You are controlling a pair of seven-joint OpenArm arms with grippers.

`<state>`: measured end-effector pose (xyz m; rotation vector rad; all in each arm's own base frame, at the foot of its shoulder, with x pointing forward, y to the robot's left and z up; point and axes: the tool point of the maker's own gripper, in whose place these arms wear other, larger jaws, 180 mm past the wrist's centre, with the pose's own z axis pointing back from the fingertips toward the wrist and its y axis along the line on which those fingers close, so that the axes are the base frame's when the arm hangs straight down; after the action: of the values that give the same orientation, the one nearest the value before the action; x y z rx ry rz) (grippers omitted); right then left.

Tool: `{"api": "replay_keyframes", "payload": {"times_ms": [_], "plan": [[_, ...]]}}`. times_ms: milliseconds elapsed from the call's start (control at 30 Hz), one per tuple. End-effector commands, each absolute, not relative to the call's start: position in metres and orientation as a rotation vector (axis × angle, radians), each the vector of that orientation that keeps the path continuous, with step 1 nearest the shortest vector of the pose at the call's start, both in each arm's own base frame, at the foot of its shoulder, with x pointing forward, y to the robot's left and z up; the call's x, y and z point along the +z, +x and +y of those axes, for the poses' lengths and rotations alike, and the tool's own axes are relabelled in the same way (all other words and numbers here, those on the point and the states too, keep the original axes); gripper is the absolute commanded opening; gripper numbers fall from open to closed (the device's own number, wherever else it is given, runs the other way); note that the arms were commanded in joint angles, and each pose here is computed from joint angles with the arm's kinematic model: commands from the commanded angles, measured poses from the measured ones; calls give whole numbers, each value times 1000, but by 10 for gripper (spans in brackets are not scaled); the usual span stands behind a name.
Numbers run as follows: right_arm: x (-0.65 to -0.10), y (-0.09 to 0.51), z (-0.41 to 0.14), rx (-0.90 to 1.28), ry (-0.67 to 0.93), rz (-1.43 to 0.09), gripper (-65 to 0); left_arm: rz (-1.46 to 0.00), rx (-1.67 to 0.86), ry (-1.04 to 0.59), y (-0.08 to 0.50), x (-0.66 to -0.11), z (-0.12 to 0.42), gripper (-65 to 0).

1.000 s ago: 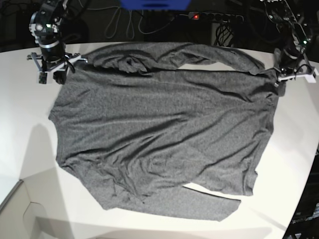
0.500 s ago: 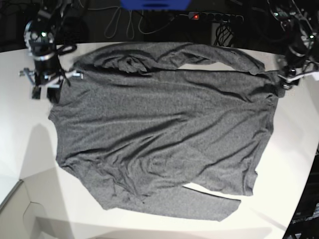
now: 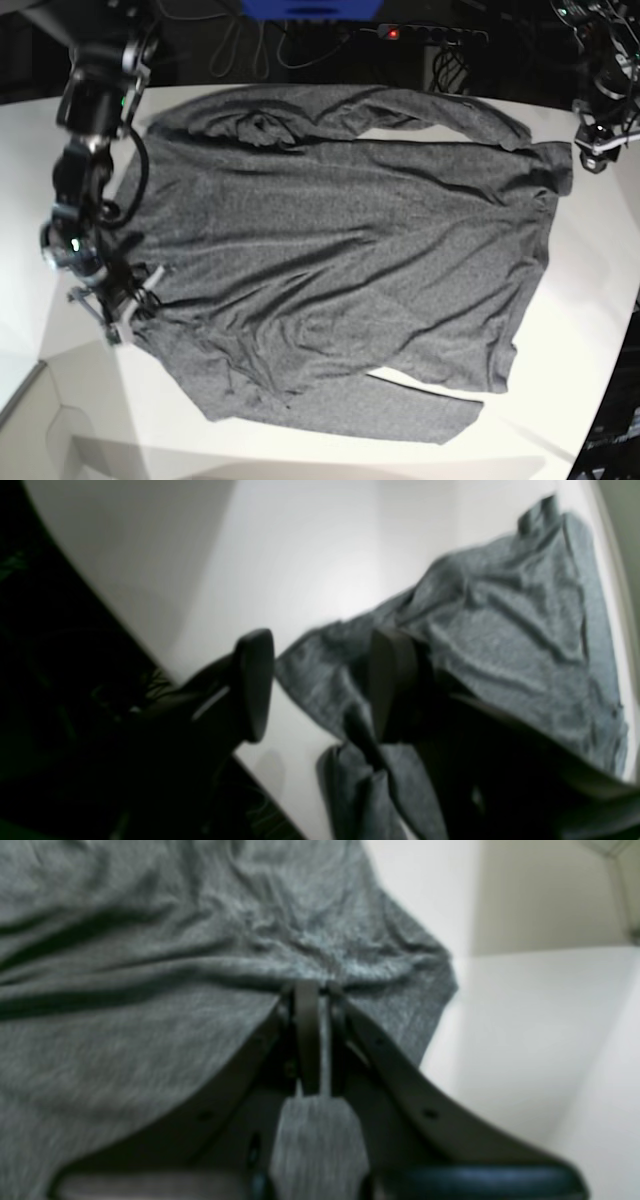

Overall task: Layout the t-shirt on the table in an organized manner, then fold the t-shirt properly
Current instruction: 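Move the right gripper down along the shirt side and grasp the hem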

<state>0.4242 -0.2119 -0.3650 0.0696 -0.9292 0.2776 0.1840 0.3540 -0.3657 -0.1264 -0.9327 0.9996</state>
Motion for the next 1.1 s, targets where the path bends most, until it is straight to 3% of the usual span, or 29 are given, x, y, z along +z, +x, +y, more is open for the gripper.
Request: {"api": "replay_keyframes", "payload": {"times_ms": [0,233,500,867,1067], "plan": [[-340,452,-218,268,75,-996,-635,-975,976,-109,185,-352,360,-345],[-361,497,-238,85,232,-1047,-635,-934,961,-59,158,-355,362,-345],[-394,486,-236,-52,306,-1092,-635,-950,1080,-10,130,-355,379,-344],[-405,480,-311,-256,-83,-1082,-635,-951,1079,-5,129,-354,381,-344],[-396,485,-313,-261,-97,-1125,-635,-946,1078,-10,129,-355,379,-344]]}}
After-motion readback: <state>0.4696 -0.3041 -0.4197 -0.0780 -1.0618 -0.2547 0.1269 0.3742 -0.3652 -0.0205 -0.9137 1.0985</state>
